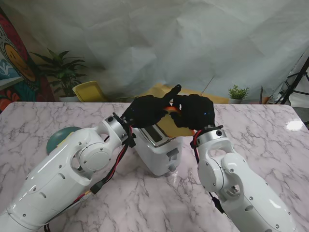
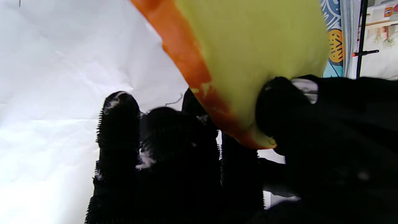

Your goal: Toast the toast slices

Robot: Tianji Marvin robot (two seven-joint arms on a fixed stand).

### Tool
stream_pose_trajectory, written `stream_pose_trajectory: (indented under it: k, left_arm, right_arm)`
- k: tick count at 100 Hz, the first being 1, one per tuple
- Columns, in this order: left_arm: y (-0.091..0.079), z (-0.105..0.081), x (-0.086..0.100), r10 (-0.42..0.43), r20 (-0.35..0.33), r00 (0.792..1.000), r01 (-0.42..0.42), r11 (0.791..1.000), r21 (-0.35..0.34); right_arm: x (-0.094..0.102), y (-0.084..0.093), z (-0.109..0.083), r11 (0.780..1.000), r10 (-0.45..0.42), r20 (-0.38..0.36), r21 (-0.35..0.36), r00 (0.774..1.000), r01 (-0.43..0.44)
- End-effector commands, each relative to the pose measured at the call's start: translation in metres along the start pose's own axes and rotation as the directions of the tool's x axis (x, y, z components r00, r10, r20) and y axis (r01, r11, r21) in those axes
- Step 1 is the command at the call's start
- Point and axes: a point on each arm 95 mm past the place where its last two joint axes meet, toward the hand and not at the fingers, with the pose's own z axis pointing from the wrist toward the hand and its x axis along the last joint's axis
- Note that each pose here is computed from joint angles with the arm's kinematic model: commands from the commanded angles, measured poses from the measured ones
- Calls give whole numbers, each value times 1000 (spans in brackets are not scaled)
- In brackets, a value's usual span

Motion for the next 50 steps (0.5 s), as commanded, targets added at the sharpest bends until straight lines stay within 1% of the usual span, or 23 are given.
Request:
stream_pose_trajectory:
  k: [1,17,27,35,50]
  left_arm:
    - [1,1,2,-10,-7,1000,10,1000,1]
    - [4,0,-3,12,-4,1000,-12,1000,-5]
    - [1,-2,-7,24,11,1000,-24,1000,0]
    - [-1,-3,-9,23,24,999,-23,1000,16]
    - [-8,-7,-13,67,44,997,-69,996,47]
  right_arm:
    - [2,1,1,1000,-3,0,8,1000,3]
    - [6,4,6,1000,-7,-6,16,1000,7]
    - [9,7,8,999,-20,-4,25,1000,20]
    - [10,10,9,1000,-10,4,21,1000,10]
    - [8,15,9,1000,-8,19,14,1000,7]
